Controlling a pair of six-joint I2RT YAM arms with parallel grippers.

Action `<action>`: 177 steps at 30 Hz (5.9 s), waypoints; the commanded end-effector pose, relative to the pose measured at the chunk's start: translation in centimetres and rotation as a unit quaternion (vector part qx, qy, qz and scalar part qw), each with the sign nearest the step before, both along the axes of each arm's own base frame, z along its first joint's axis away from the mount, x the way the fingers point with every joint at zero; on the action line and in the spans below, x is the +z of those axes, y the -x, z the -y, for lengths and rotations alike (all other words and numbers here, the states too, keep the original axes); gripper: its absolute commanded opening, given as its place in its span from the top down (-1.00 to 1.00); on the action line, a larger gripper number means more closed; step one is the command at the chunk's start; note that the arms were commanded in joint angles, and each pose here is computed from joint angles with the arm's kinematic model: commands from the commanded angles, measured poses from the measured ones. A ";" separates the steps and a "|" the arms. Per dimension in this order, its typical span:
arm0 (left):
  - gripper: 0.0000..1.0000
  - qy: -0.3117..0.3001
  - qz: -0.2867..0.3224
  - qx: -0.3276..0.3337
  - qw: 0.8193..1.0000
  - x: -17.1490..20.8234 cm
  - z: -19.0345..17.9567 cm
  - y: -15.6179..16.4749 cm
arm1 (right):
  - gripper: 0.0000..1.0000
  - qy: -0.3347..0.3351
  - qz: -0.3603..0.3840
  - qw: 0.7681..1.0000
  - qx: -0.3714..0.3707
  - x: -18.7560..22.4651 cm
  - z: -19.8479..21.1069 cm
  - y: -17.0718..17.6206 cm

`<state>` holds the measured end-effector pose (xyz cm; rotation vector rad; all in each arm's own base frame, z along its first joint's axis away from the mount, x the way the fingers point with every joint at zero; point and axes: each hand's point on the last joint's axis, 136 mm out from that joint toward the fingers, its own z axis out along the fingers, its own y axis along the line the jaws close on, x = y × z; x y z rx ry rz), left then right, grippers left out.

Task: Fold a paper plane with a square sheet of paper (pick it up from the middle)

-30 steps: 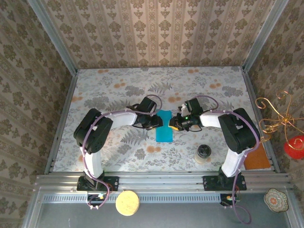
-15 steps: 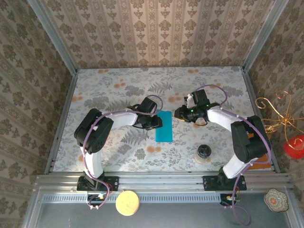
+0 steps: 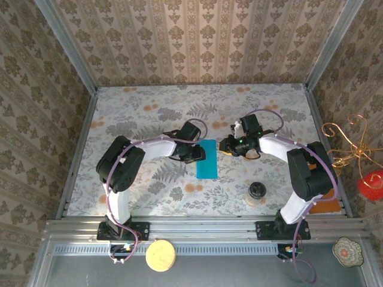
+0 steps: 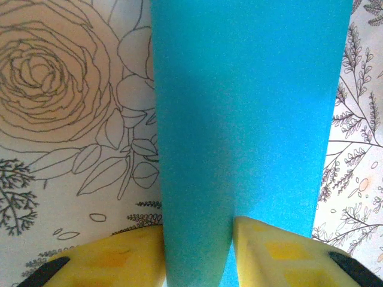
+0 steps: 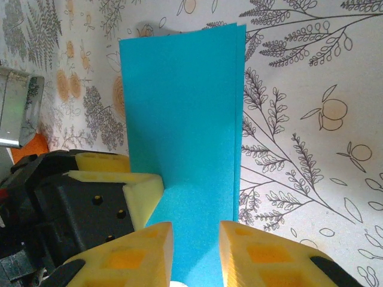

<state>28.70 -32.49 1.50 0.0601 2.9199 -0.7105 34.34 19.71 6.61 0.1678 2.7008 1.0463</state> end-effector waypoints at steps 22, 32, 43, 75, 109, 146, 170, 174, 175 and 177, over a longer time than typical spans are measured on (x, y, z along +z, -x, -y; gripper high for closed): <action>0.22 -0.096 -0.090 -0.059 0.989 -8.7 -1.7 4.9 | 0.54 -0.018 -0.023 0.999 0.044 -1.3 -2.0 1.3; 0.21 -0.096 -0.097 -0.060 0.989 -9.2 -1.7 5.1 | 0.62 -0.015 -0.036 0.997 0.063 -2.3 -3.5 1.9; 0.20 -0.100 -0.098 -0.075 0.987 -9.8 -1.9 5.4 | 0.64 -0.011 -0.045 0.996 0.072 -3.2 -4.4 1.9; 0.13 0.015 0.081 0.011 0.997 6.6 -2.1 -1.4 | 0.89 0.123 -0.160 0.978 0.059 -12.9 1.1 7.4; 1.00 0.090 -0.073 -0.080 0.990 0.0 2.5 1.0 | 0.96 0.178 -0.208 0.961 0.048 -14.9 3.0 8.5; 1.00 0.193 -0.027 -0.079 0.978 2.4 2.6 -3.5 | 0.94 0.201 -0.255 0.946 0.016 -16.2 4.4 9.6; 1.00 0.233 0.026 -0.044 0.971 5.6 1.4 -5.3 | 0.92 0.212 -0.264 0.941 0.007 -16.7 4.9 9.3; 1.00 0.233 -0.003 -0.052 0.971 3.4 3.3 -5.1 | 0.92 0.211 -0.268 0.940 0.008 -16.9 4.9 9.5; 1.00 0.232 -0.007 -0.051 0.971 2.9 3.4 -5.2 | 0.92 0.211 -0.268 0.940 0.008 -16.9 4.9 9.5; 1.00 0.226 -0.010 -0.043 0.973 2.0 3.0 -5.5 | 0.92 0.213 -0.269 0.939 0.007 -17.0 5.0 9.5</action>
